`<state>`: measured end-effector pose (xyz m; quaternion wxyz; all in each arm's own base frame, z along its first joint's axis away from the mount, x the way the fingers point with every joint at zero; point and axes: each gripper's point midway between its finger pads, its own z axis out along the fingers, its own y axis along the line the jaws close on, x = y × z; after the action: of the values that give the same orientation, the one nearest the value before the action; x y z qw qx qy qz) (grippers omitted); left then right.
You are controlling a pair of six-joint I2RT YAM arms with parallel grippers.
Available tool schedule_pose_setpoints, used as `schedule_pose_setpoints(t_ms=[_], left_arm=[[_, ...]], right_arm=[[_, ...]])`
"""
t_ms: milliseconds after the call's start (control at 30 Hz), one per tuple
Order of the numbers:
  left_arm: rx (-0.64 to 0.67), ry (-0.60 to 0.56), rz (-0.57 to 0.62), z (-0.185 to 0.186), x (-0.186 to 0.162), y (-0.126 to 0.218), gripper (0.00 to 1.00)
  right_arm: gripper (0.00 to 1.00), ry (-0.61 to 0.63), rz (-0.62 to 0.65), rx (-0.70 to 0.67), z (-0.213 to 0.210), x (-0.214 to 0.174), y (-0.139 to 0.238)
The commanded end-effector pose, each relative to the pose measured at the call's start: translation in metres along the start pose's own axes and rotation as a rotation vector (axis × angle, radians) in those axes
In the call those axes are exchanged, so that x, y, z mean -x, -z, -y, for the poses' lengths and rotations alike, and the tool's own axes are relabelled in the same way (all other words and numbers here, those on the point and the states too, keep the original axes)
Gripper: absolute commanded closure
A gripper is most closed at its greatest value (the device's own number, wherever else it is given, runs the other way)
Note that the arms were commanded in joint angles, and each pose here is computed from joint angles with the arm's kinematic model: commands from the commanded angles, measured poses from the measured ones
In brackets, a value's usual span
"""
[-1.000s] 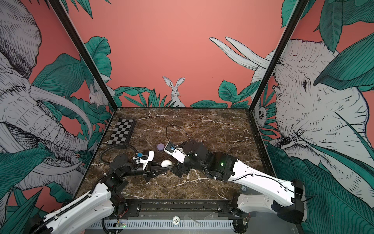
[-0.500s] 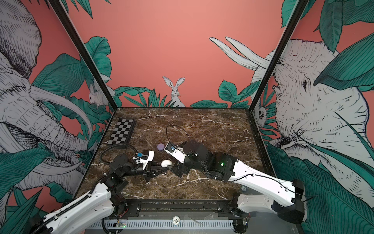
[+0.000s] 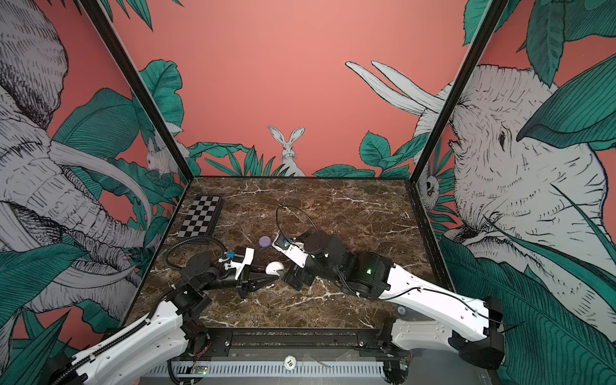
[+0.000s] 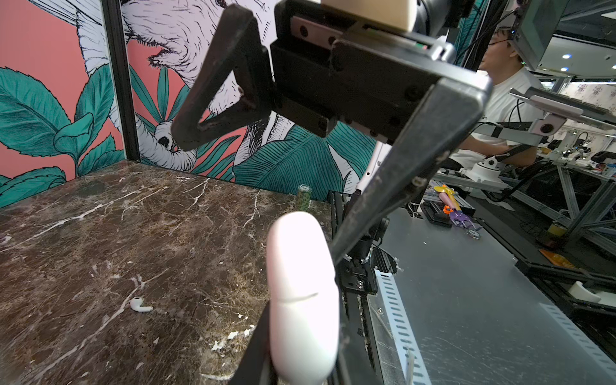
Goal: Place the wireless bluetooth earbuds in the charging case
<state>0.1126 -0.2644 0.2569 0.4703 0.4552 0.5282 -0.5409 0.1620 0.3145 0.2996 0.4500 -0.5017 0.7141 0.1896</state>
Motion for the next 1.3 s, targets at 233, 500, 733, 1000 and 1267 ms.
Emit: schedule_pose_setpoints(t_ms=[233, 500, 733, 1000, 1267], left_arm=[[-0.044, -0.049, 0.013, 0.01, 0.013, 0.0, 1.0], [-0.047, -0.05, 0.008, 0.01, 0.012, -0.001, 1.0], [-0.05, -0.061, 0.007, 0.011, 0.012, 0.0, 1.0], [-0.039, -0.095, 0.004, 0.011, 0.011, 0.001, 1.0], [-0.031, -0.083, -0.01, 0.009, 0.008, 0.001, 1.0]], right_arm=[[0.02, -0.027, 0.081, -0.059, 0.013, 0.021, 0.013], [0.02, -0.03, 0.086, -0.066, 0.014, 0.021, 0.014], [0.02, -0.036, 0.096, -0.077, 0.017, 0.022, 0.018], [0.02, -0.054, 0.128, -0.103, 0.022, 0.027, 0.029], [0.02, -0.022, 0.15, 0.014, 0.002, 0.025, 0.033]])
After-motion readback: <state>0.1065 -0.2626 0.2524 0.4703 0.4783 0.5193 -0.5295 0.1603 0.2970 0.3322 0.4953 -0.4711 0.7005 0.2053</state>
